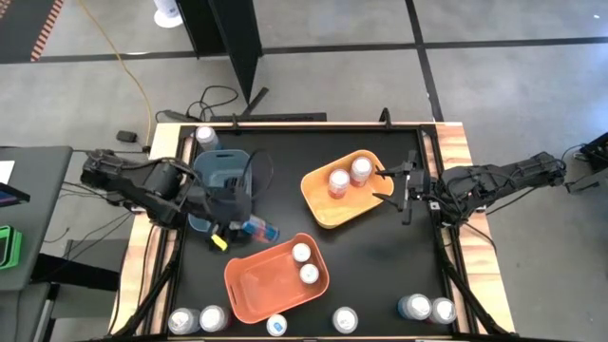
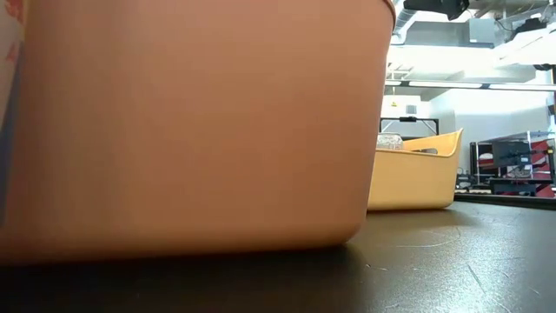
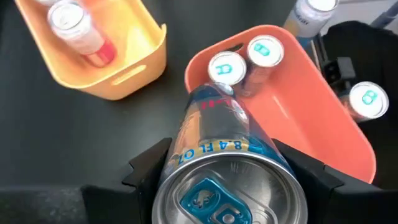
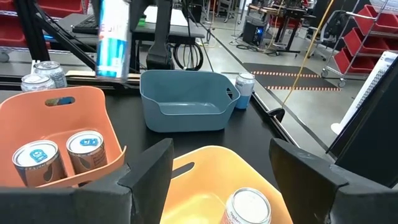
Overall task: Sort soda cans
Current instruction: Put the blue soda can into the orange bin
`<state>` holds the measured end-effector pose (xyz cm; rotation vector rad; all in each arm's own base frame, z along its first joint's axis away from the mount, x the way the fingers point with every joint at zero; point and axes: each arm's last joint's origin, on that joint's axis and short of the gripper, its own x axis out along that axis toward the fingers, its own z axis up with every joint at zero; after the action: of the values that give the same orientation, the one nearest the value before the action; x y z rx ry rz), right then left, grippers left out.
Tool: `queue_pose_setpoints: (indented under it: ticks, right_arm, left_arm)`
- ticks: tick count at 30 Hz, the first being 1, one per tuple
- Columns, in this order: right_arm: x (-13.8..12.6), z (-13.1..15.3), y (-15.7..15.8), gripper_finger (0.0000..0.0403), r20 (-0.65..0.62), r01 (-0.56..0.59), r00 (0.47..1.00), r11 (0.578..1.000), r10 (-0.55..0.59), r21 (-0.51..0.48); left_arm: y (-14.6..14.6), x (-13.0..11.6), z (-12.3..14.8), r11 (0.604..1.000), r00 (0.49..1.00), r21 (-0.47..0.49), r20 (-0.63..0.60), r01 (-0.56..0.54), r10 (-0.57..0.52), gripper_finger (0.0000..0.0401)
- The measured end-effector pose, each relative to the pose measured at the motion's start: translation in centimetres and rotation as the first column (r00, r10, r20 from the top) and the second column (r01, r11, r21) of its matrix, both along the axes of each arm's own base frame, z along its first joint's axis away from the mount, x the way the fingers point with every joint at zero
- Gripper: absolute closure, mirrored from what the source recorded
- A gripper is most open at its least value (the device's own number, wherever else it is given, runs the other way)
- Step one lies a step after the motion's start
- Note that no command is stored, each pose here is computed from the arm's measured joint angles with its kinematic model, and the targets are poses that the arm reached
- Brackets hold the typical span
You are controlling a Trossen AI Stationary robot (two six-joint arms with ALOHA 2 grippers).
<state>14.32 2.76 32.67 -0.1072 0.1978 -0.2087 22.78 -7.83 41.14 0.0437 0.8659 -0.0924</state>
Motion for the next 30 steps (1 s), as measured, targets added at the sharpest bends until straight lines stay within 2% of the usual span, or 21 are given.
queue_pose_setpoints:
  ticks: [7, 12, 19, 23, 30]
  right_arm:
    - [0.0, 0.0, 0.0, 0.0121, 0.001, 0.0, 1.0, 1.0, 0.0, 0.001]
    - [0.0, 0.0, 0.0, 0.0121, 0.001, 0.0, 1.0, 1.0, 0.0, 0.001]
    - [0.0, 0.0, 0.0, 0.0121, 0.001, 0.0, 1.0, 1.0, 0.0, 0.001]
    - [0.0, 0.0, 0.0, 0.0121, 0.001, 0.0, 1.0, 1.0, 0.0, 0.001]
    - [0.0, 0.0, 0.0, 0.0121, -0.001, 0.0, 1.0, 1.0, 0.0, 0.0]
  left_arm:
    - [-2.4, 3.4, -3.2, 0.999, 0.99, -0.049, -0.141, 0.016, -0.022, 0.0172]
    - [-3.6, 6.0, -5.8, 0.999, 0.971, -0.029, -0.238, 0.015, -0.021, 0.0172]
    - [-4.8, 9.3, -8.0, 1.0, 0.956, -0.002, -0.291, 0.032, -0.031, 0.0172]
    - [-4.8, 10.3, -9.5, 1.0, 0.935, 0.002, -0.354, 0.029, -0.026, 0.0172]
    - [-4.1, 11.4, -10.6, 1.0, 0.927, 0.014, -0.375, -0.003, 0.008, 0.0172]
